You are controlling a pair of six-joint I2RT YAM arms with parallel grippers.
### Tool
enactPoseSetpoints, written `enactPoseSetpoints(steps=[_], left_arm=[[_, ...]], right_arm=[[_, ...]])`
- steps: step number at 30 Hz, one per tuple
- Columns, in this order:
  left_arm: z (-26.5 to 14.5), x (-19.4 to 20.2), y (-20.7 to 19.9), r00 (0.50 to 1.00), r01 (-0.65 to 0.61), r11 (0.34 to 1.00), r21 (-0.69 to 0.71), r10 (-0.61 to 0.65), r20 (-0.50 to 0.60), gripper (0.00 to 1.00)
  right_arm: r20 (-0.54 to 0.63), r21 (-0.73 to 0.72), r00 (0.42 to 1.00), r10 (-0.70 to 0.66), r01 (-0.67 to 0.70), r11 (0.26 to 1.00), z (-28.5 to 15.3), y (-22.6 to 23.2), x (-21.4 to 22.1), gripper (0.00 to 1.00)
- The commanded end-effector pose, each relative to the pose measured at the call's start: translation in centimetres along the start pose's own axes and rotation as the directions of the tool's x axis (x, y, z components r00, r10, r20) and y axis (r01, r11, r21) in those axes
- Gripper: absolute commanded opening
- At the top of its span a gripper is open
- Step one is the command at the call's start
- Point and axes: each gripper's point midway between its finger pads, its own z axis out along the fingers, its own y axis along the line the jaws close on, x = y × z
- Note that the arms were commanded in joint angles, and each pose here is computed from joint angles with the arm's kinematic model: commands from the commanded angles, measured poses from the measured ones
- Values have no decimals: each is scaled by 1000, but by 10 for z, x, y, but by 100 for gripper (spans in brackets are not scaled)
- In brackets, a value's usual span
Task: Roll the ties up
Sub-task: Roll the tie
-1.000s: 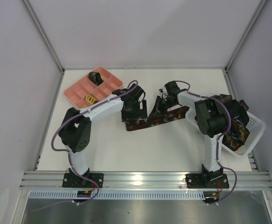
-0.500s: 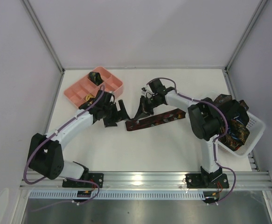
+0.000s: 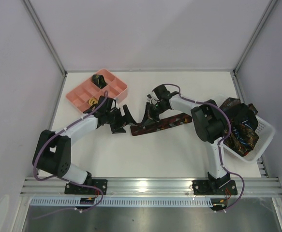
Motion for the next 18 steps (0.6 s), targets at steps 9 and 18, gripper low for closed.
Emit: enactPoseSetpoints(steps=[9, 18], left_arm=[[33, 3, 3, 994, 56, 996, 65, -49, -99, 90], [49, -5, 4, 991, 114, 992, 53, -109, -78, 89]], right_arm=[[35, 44, 999, -4, 3, 999, -9, -22, -9, 0], [39, 44, 999, 4, -6, 999, -9, -31, -12, 0]])
